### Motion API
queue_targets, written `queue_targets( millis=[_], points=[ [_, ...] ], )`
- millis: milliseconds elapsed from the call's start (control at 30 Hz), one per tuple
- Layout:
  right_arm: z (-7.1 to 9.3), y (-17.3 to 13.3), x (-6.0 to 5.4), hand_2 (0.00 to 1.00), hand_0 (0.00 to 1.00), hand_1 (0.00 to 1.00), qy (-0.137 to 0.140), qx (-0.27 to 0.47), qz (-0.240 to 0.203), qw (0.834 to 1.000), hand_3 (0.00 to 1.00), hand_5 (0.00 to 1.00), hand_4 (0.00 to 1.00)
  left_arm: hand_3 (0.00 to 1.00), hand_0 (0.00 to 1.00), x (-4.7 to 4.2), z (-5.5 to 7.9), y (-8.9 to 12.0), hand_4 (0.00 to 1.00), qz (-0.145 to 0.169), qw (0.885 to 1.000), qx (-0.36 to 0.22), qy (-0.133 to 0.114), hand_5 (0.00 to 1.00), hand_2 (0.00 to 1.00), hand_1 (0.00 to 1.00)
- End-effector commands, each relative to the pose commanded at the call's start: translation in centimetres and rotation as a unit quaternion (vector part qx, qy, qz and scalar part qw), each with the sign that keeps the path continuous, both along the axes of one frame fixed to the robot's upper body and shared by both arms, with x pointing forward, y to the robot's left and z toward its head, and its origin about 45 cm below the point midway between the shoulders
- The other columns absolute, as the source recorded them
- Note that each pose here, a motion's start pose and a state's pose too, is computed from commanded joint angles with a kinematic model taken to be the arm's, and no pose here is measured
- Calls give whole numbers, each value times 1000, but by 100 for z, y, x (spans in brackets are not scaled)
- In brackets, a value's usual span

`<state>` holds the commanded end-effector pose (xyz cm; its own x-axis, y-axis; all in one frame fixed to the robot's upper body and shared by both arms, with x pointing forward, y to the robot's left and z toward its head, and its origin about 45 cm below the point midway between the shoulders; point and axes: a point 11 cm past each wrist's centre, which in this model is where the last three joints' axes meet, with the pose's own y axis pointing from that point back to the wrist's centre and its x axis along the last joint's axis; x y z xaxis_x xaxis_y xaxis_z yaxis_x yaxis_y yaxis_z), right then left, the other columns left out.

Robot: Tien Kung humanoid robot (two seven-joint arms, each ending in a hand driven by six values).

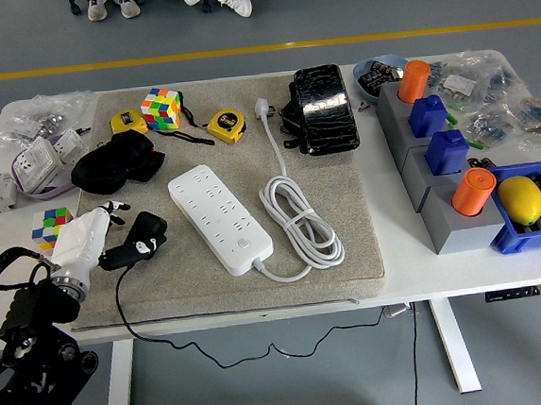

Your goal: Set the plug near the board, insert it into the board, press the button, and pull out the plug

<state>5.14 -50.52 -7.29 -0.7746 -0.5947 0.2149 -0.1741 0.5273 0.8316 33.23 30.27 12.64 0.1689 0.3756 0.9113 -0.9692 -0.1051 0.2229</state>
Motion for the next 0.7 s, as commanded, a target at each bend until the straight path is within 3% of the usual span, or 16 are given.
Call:
queue_targets(
  millis=[67, 100, 267, 300, 467, 500, 667, 700],
  points=[
    [2, -3, 2, 551, 546, 599, 0, -1, 1, 1000, 510, 397, 846, 720, 575, 3, -7, -7, 998, -1, 1000, 1, -2, 683, 561, 573],
    [2, -4, 1, 550, 545, 599, 1, -1, 1, 1000, 509, 396, 844, 668, 453, 6, -12, -11, 998, -1, 1000, 2, -3, 619, 480, 469],
    [0, -2, -8, 550, 545, 599, 2, -1, 2, 1000, 509, 396, 844, 668, 453, 37, -28, -30, 998, 1, 1000, 4, -8, 619, 480, 469],
    [0, -3, -9, 550, 546, 598, 2, -1, 2, 1000, 509, 395, 844, 617, 371, 43, -25, -36, 998, 1, 1000, 4, -11, 473, 415, 374],
    [5, -9, -6, 550, 546, 598, 1, -3, 2, 1000, 509, 395, 844, 617, 371, 77, 10, -67, 998, 0, 999, 12, -30, 473, 415, 374],
    [4, -9, -8, 549, 545, 596, 1, -3, 1, 1000, 508, 395, 840, 518, 236, 82, 19, -75, 998, -1, 999, 16, -33, 317, 371, 278],
    [6, -16, -22, 549, 545, 596, 1, -6, -3, 1000, 508, 395, 840, 518, 236, 98, 32, -103, 998, -4, 999, 37, -35, 317, 371, 278],
    [6, -16, -23, 548, 546, 595, 1, -5, -3, 1000, 507, 394, 840, 514, 213, 96, 26, -102, 998, -4, 999, 40, -33, 229, 382, 291]
  ],
)
